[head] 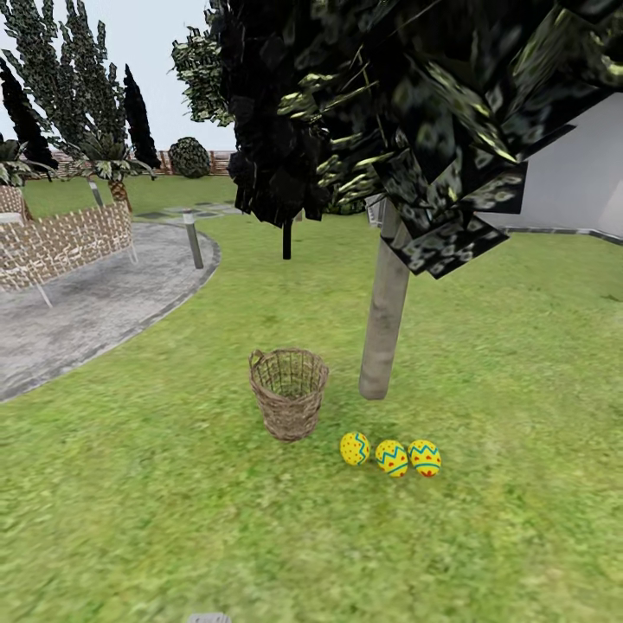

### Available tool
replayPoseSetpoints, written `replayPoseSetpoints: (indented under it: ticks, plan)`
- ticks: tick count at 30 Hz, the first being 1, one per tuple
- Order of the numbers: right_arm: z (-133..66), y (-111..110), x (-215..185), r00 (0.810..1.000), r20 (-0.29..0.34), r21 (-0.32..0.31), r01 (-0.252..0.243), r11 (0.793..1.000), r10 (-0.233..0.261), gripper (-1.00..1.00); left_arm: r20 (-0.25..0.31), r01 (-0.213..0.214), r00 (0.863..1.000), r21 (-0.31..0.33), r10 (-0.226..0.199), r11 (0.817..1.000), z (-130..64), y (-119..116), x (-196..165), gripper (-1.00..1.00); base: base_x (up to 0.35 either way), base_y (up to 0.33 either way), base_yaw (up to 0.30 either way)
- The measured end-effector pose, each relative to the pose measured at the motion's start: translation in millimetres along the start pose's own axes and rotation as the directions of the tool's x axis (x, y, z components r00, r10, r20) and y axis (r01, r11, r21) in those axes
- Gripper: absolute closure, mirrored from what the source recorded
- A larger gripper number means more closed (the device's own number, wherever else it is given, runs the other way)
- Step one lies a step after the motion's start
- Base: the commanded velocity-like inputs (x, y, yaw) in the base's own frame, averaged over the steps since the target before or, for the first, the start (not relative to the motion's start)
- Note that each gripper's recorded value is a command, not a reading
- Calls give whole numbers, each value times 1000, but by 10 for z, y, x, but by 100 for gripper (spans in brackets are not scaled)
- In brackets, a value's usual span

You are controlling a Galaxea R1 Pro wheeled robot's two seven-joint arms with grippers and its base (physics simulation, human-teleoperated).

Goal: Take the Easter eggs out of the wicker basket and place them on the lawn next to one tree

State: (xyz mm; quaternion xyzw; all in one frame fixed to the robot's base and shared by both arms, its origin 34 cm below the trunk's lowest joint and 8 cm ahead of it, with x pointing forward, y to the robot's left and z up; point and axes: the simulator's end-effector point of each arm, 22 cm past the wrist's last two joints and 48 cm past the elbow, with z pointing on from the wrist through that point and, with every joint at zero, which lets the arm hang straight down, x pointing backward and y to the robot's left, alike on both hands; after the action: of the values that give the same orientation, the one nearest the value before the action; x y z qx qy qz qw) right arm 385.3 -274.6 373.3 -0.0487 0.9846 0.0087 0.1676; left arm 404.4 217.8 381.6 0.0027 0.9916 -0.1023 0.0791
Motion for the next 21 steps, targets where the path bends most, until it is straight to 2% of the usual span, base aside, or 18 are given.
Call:
replayPoseSetpoints:
  ticks: [8,18,21]
  plan:
    - [-35,-28,-7,1000,-7,8,-11,1000,11,-100,-6,0,1000,18,1,1000,-18,-125,21,-100,0,0,0]
    - [-37,-71,7,1000,-11,28,-11,1000,11,-100,-16,-4,1000,-4,4,1000,-34,24,88,-100,0,0,0]
    - [-37,-66,9,1000,-11,27,-11,1000,11,-100,-16,-3,1000,-20,3,1000,-54,141,89,-100,0,0,0]
